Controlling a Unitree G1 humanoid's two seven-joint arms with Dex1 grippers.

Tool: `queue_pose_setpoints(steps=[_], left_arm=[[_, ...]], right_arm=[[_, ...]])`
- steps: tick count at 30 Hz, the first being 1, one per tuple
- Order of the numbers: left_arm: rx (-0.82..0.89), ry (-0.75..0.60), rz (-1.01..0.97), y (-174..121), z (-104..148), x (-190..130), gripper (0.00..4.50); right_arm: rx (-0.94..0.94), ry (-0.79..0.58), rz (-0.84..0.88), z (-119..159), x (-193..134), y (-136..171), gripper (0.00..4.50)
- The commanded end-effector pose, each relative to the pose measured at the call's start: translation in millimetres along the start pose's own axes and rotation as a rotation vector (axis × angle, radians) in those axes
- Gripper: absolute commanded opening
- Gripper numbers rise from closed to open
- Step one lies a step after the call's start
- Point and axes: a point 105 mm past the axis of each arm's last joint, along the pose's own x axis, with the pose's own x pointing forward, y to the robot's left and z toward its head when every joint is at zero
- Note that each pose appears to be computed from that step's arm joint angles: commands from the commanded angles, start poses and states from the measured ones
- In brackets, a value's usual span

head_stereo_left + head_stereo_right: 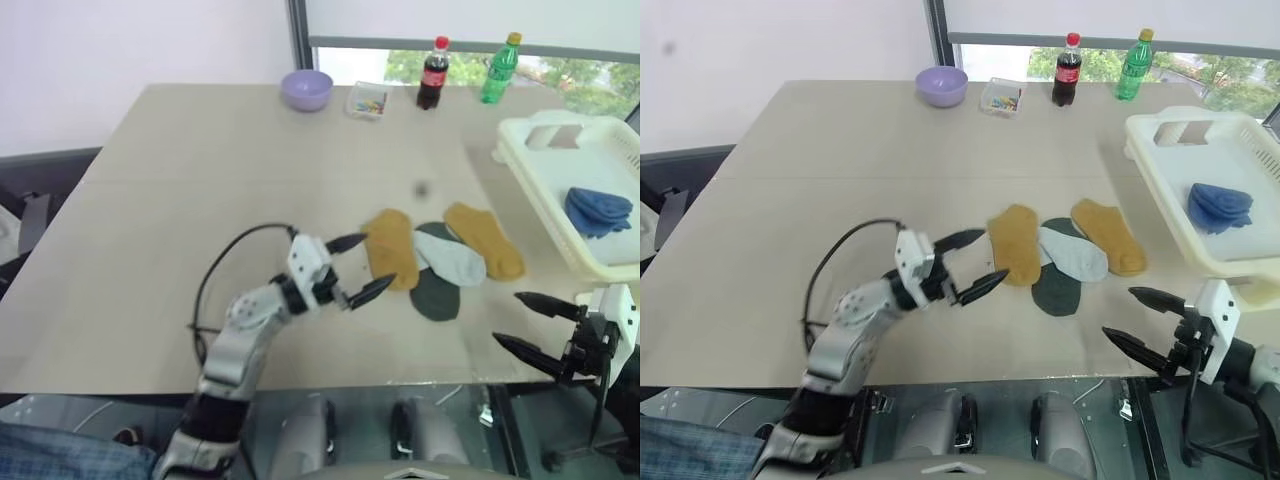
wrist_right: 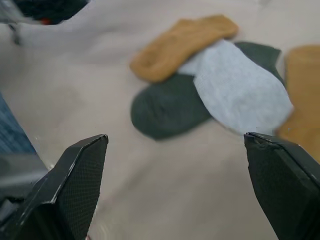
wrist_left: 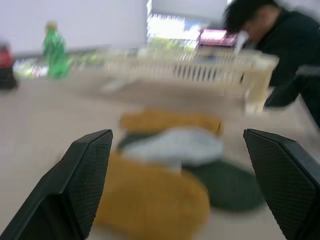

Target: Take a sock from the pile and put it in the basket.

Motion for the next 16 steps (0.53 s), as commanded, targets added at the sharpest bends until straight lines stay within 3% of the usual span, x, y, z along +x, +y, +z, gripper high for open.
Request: queue_pose_setpoints(steps=[1, 9, 16], left_arm=[[0.036, 0.031, 0.095, -1.3, 5.2, -26.8, 4.5], [0.042, 0.214, 0.255, -20.8, -26.9, -86.8, 4.5], [0.081, 0.238, 0.329, -17.5, -33.3, -97.6, 4.5]], right_arm=[[-0.077, -0.039, 0.052, 1.2, -6.4, 2.0, 4.46], [-0.072, -0.003, 0.068, -11.9, -7.5, -16.0, 4.46], [-0.072, 0.056, 0.079, -26.9, -9.2, -27.0, 4.46]])
